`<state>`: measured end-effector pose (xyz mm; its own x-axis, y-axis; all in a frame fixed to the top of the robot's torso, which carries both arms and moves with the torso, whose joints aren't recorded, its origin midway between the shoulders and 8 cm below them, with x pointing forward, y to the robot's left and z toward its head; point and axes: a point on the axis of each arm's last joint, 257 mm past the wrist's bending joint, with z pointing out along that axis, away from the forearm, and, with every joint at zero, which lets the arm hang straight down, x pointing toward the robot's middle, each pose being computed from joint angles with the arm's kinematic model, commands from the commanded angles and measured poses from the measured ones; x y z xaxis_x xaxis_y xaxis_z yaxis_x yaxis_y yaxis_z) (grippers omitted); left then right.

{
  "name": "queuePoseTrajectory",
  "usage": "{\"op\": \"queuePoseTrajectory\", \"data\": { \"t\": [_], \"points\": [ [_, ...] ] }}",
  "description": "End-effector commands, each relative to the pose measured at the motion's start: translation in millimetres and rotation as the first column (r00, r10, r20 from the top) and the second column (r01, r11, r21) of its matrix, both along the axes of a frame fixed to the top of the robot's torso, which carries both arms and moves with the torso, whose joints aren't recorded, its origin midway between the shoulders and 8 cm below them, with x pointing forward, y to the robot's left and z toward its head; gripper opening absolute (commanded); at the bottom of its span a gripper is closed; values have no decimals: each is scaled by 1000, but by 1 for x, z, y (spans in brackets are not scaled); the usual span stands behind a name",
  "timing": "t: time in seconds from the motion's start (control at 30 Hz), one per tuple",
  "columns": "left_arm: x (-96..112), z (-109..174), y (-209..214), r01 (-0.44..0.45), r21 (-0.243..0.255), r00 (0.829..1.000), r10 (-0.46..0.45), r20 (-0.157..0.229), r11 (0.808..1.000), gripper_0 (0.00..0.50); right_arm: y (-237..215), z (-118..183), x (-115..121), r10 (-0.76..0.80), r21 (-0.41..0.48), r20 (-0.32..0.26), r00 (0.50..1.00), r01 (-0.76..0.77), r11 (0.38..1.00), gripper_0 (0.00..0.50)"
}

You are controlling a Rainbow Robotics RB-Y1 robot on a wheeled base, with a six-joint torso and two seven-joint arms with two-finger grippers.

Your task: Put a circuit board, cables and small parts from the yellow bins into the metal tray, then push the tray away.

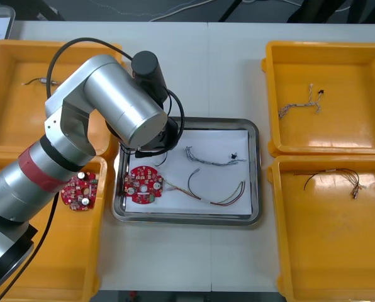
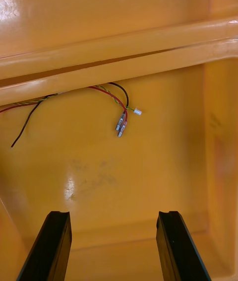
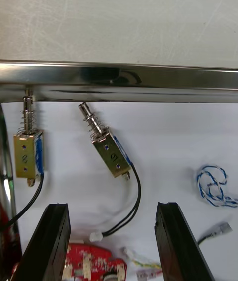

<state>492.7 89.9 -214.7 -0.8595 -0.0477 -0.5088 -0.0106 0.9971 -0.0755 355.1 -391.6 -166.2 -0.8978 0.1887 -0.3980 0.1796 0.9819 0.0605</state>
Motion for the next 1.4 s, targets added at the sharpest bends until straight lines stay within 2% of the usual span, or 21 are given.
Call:
{"op": "queuePoseTrajectory", "data": {
  "t": [0.03,0.2,0.3,0.47,0.6,0.77,0.87,0.97,1.1,1.17,1.3,1.4],
  "points": [
    [-1,62,-7,-62,-93,997,66,41,994,500,4,7,-2,-22,8,19,1000,22,1000,500],
    [-9,95,18,-76,-78,996,79,37,994,500,17,7,3,21,7,17,1000,-21,1000,500],
    [-13,114,31,-62,-90,997,65,35,994,500,30,9,7,61,5,18,998,-61,998,500],
    [-6,137,56,-10,-88,998,15,60,996,500,65,14,15,179,-15,26,983,-179,984,500],
    [1,150,82,-55,-91,994,63,85,994,500,95,15,16,282,-40,24,959,-281,959,500],
    [1,157,114,-97,-133,993,104,49,986,500,138,13,13,418,-81,11,909,-415,906,500],
    [-6,156,141,-123,-150,991,128,24,981,500,168,9,9,515,-108,-7,857,-512,852,500],
    [-10,151,163,-112,-120,993,115,18,986,500,190,6,6,568,-111,-11,823,-566,817,500],
    [-20,140,204,-91,-48,996,91,7,995,500,227,-2,2,645,-118,-16,764,-642,757,500],
    [-28,133,225,-72,-12,997,72,-9,997,500,245,-7,1,680,-135,-20,733,-676,725,500],
    [-44,120,250,-51,20,997,52,-52,999,500,269,-16,-2,725,-167,-27,688,-718,675,500],
    [-55,111,271,-48,54,996,52,-79,997,500,283,-27,-6,753,-168,-54,655,-750,640,500]
  ]
}}
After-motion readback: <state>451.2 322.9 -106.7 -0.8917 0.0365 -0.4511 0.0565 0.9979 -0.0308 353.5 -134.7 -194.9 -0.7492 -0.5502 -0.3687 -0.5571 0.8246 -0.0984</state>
